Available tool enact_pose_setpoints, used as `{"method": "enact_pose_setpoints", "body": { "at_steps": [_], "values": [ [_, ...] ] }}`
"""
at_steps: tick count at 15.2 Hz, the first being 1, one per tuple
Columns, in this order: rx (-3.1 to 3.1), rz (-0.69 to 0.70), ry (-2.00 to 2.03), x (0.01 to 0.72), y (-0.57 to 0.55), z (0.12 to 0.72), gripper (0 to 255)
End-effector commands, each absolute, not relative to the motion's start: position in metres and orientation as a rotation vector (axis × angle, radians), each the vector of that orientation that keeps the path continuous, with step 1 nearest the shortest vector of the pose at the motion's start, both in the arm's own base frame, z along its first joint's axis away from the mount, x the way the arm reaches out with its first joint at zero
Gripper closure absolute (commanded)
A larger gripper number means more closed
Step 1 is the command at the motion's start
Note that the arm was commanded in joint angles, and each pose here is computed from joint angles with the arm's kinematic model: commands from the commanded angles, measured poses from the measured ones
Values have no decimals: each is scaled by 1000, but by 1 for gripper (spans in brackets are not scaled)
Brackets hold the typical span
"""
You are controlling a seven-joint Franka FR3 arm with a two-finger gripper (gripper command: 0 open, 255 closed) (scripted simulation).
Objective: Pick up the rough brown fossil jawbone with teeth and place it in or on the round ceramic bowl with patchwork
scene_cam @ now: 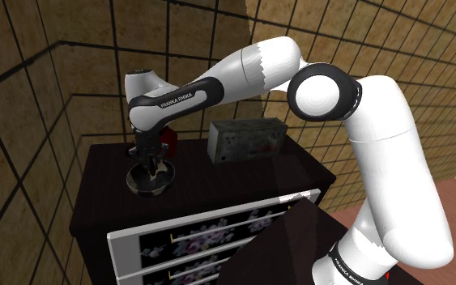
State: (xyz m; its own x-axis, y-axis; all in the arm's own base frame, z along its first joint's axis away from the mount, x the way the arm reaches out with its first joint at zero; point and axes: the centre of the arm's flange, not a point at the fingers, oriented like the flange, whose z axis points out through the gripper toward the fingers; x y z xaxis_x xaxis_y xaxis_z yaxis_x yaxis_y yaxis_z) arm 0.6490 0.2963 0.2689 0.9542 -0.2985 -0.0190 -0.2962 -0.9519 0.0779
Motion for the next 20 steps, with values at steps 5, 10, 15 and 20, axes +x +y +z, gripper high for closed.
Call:
{"method": "enact_pose_setpoints", "body": {
  "at_steps": [5, 10, 15, 20],
  "values": [
    [3032, -47, -462, 649, 296, 269, 0],
    [3032, -47, -462, 650, 297, 282, 0],
    [3032, -47, -462, 651, 300, 319, 0],
    [3032, -47, -462, 651, 300, 319, 0]
  ]
}}
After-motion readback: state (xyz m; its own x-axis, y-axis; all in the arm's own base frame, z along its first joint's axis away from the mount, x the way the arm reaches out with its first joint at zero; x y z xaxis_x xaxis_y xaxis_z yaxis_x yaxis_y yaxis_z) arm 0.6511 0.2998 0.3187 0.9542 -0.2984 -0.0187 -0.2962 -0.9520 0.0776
